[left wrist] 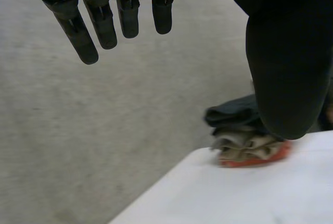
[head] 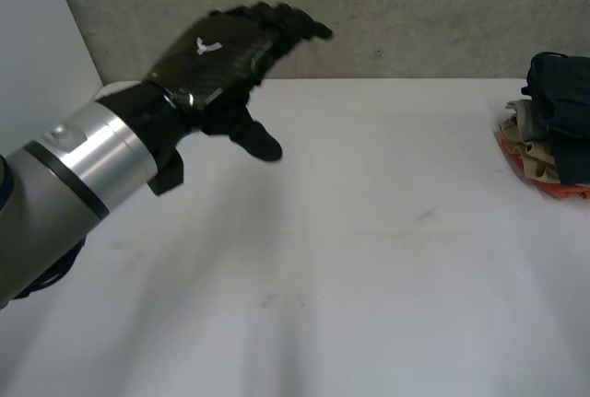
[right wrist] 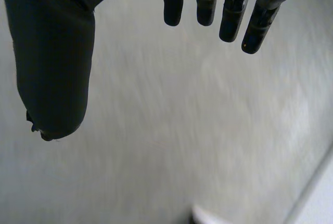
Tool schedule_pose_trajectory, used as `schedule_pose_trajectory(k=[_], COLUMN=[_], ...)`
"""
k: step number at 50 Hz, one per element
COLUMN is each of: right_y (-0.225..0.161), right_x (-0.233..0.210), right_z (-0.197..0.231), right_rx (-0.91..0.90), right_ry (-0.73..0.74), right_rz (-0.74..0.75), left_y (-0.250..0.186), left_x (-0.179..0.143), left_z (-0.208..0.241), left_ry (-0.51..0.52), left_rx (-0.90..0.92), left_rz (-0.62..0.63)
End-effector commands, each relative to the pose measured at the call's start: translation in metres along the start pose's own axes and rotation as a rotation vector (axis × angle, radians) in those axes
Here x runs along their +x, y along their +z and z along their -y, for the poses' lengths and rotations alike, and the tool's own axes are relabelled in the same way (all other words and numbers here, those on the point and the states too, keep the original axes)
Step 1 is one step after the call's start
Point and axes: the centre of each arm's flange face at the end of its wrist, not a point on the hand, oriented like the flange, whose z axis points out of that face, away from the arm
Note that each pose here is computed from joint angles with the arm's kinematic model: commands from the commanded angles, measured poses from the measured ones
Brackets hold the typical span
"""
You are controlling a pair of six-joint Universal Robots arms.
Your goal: Fold the laundry.
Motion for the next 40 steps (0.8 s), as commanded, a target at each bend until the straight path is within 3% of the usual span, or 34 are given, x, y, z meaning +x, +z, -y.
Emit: schedule_pose_trajectory(k=[1, 4, 9, 17, 21, 26, 33, 40], right_y=[-0.064, -0.096, -0.201, -0.277, -0.299, -0.306, -0.315, -0.317], right_x=[-0.128, -0.168, -0.261, -0.299, -0.309, -0.309, -0.307, -0.306], right_z=[0.104, 0.106, 0.114, 0.059, 0.035, 0.020, 0.012, 0.010], right_rx=[0.319, 0.323, 0.283, 0.030, -0.077, -0.129, -0.170, -0.181], right_ry=[0.169, 0.214, 0.310, 0.180, 0.100, 0.019, 0.003, 0.008], right_rz=[0.289, 0.423, 0.833, 1.063, 1.146, 1.167, 1.176, 1.183], left_y=[0.005, 0.005, -0.001, -0.030, -0.052, -0.062, -0.071, -0.066], left_x=[-0.028, -0.047, -0.095, -0.213, -0.265, -0.300, -0.321, -0.326], left_z=[0.010, 0.010, -0.006, -0.075, -0.129, -0.189, -0.235, -0.239], left_ry=[0.032, 0.054, 0.111, 0.295, 0.391, 0.497, 0.523, 0.521], left_rx=[0.043, 0.063, 0.027, -0.228, -0.419, -0.592, -0.648, -0.625], left_rz=[0.215, 0.316, 0.459, 0.712, 0.774, 0.749, 0.659, 0.649])
